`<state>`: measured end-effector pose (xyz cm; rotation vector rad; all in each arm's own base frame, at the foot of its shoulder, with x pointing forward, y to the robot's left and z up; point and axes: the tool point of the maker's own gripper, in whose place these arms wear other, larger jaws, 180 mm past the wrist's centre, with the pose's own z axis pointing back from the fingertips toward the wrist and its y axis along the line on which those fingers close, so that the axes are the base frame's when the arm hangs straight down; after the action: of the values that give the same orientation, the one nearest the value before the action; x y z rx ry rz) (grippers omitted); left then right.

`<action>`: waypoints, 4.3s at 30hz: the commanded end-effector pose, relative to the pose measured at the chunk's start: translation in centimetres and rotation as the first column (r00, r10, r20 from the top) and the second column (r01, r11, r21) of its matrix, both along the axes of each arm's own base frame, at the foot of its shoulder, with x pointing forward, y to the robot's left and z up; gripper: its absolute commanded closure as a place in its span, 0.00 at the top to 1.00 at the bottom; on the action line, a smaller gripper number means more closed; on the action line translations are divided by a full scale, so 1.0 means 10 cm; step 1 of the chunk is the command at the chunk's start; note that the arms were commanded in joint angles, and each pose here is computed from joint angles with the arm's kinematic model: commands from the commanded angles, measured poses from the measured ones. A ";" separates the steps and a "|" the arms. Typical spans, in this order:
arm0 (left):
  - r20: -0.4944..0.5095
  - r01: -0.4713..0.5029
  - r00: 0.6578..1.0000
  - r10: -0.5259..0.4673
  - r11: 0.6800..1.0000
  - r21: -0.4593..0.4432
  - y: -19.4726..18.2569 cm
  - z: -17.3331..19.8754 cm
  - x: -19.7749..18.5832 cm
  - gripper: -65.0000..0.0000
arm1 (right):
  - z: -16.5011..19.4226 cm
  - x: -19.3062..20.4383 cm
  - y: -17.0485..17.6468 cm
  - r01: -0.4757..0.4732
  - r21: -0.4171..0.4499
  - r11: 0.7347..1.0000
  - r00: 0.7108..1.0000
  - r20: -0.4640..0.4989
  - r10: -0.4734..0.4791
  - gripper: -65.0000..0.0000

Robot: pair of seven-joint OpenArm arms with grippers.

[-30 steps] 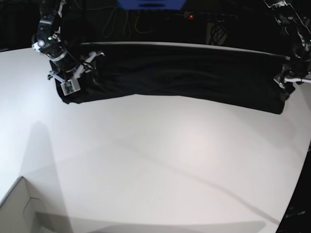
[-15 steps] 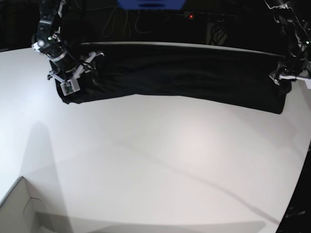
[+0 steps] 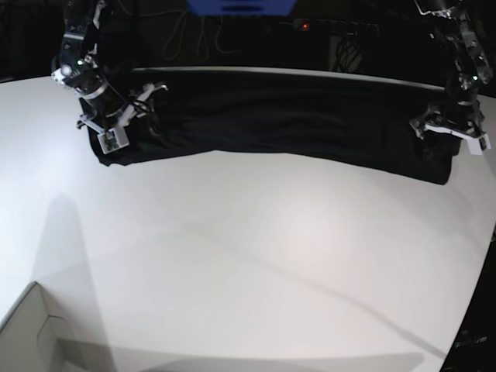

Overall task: Layout the t-shirt on the table in an organized manner, then fold the t-shirt properly
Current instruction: 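Grasp both ends of the shirt strip and pull them apart to straighten, then move the left gripper to the strip middle and grasp it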

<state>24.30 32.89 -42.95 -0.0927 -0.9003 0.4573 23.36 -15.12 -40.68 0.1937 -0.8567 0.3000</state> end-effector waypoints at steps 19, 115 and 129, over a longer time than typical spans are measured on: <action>-0.147 0.230 0.963 -0.227 0.973 0.000 -0.36 -0.32 -0.10 0.32 | 0.28 0.24 0.01 -0.009 0.007 1.000 0.994 0.106 0.008 0.57; -0.044 0.784 0.505 -0.862 0.437 0.440 -3.26 0.89 0.04 0.46 | 0.46 0.48 -0.06 0.045 0.030 0.999 0.984 0.174 -0.050 0.57; 0.056 0.627 0.687 -0.724 0.631 0.457 -2.72 1.21 0.33 0.45 | 0.46 0.49 -0.06 0.045 0.029 0.999 0.983 0.175 -0.050 0.57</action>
<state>27.16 5.97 -31.99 -0.0964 -1.0549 -0.4871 27.56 -15.80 -37.46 0.1658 -0.9840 0.2567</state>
